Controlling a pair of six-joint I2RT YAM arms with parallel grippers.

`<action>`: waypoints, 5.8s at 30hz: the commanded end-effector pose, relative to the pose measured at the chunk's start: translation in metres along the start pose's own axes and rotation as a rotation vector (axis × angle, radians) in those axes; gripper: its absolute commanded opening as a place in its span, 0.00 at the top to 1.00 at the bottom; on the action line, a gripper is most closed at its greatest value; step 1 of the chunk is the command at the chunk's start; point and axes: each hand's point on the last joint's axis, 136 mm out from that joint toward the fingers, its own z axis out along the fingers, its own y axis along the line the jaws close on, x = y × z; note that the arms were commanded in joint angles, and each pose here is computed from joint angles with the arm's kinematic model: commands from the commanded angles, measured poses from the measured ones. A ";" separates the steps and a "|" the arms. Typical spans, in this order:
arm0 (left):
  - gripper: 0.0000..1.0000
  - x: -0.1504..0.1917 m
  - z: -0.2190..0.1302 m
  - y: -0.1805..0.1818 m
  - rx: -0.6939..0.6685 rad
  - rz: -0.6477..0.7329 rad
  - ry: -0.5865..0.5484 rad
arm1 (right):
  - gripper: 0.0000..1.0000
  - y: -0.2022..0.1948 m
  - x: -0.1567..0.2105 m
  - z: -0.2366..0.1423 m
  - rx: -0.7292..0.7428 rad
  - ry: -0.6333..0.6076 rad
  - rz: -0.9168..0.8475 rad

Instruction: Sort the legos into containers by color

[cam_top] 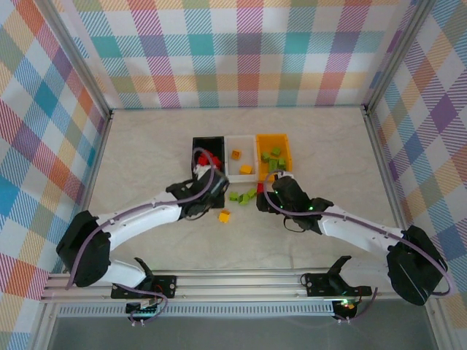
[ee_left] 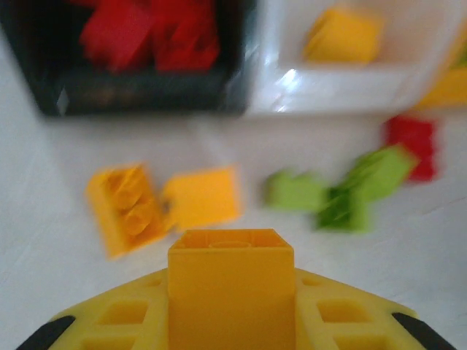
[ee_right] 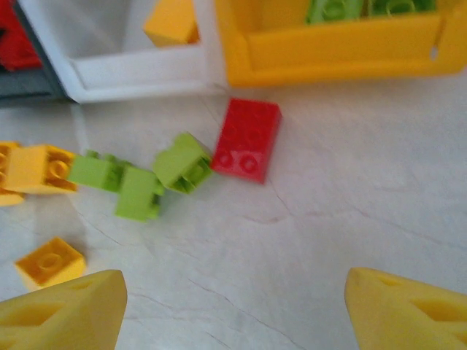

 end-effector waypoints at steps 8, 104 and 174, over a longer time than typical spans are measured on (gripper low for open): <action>0.73 -0.095 0.062 -0.060 0.018 0.042 -0.044 | 0.21 -0.013 0.022 -0.001 0.012 0.033 0.068; 0.00 0.057 -0.079 0.108 -0.061 -0.152 -0.182 | 0.71 0.138 -0.081 0.034 -0.274 0.021 -0.184; 0.67 0.072 0.039 -0.012 -0.050 0.260 0.086 | 0.18 0.032 -0.065 -0.048 -0.124 -0.206 0.047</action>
